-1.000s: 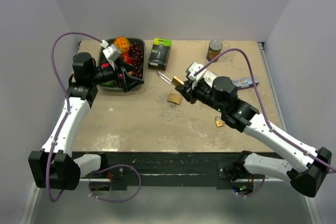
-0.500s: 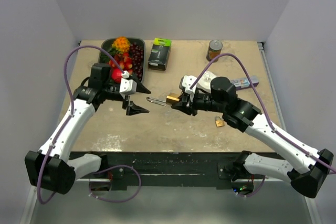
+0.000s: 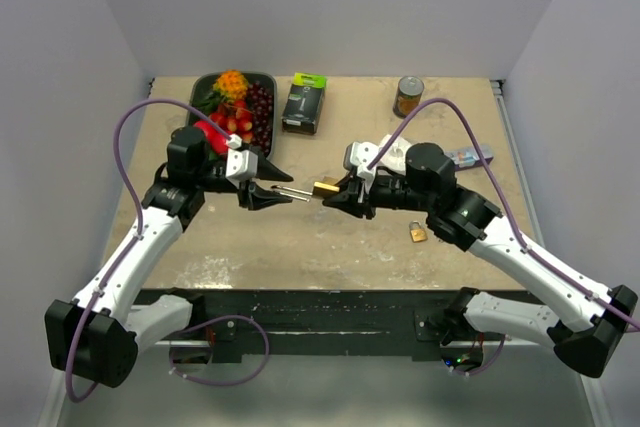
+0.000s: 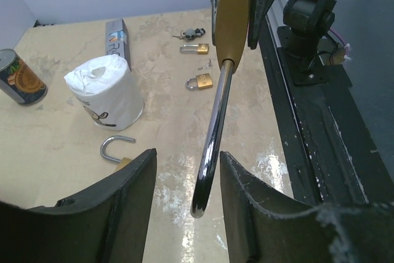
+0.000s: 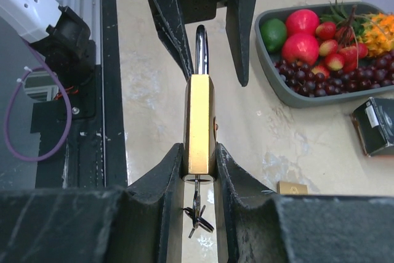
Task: Lock with the key
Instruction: Lock the lock.
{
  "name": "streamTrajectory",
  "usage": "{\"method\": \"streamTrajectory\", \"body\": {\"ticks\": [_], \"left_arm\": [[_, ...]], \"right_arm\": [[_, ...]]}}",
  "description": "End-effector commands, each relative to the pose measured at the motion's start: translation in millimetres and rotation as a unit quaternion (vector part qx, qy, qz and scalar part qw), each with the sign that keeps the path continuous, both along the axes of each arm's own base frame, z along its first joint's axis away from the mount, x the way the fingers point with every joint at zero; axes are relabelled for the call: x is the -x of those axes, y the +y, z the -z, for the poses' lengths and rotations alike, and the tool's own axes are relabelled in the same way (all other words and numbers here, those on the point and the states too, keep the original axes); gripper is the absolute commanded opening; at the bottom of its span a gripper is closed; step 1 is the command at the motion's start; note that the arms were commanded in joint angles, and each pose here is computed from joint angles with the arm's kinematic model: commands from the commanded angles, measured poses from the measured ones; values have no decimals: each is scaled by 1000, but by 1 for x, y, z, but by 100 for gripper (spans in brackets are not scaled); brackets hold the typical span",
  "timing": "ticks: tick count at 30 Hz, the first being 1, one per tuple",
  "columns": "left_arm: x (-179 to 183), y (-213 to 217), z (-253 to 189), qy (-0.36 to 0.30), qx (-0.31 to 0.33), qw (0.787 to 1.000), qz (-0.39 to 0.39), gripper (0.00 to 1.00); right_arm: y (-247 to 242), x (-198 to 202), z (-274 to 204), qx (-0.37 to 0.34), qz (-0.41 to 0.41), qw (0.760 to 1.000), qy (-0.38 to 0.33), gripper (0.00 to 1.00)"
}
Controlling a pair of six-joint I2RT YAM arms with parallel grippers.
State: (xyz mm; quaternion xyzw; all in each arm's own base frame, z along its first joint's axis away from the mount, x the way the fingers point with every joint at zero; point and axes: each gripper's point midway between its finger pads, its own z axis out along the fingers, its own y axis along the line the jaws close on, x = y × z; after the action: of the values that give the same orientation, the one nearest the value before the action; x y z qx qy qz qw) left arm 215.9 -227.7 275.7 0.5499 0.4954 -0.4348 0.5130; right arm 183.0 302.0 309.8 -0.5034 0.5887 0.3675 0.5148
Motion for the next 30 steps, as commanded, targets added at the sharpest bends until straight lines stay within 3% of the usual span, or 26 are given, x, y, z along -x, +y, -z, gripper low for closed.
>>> {"method": "streamTrajectory", "body": {"ticks": [1, 6, 10, 15, 16, 17, 18, 20, 21, 24, 30], "left_arm": [[6, -2, -8, -33, 14, 999, 19, 50], [7, -4, -9, -24, 18, 999, 30, 43], [11, -4, -15, -18, 24, 999, 38, 21], [12, -5, -26, -10, 35, 999, 39, 0], [12, -5, -26, -8, 34, 999, 36, 0], [13, -5, -29, -11, 35, 999, 34, 0], [13, -4, -29, -10, 34, 999, 32, 0], [14, -4, -30, 0, 32, 999, 30, 0], [15, -4, -29, 7, 31, 999, 31, 0], [16, -4, -27, 22, 29, 999, 33, 0], [11, -3, -23, 34, 23, 999, 13, 0]], "right_arm": [[3, 1, -70, -84, -10, 994, -74, 0], [5, 2, -71, -85, -16, 993, -74, 0], [6, 2, -70, -84, -17, 994, -73, 0], [7, -4, -66, -85, 3, 995, -48, 0], [6, -7, -65, -85, 14, 996, -33, 1], [6, -10, -65, -82, 25, 996, -21, 10], [5, -20, -60, -75, 54, 996, -9, 39], [1, -29, -53, -57, 85, 995, 19, 58], [-4, -36, -50, -53, 102, 993, 25, 74], [-16, -50, -46, -52, 132, 989, 51, 89], [-27, -51, -53, -56, 120, 989, 65, 98]]}}
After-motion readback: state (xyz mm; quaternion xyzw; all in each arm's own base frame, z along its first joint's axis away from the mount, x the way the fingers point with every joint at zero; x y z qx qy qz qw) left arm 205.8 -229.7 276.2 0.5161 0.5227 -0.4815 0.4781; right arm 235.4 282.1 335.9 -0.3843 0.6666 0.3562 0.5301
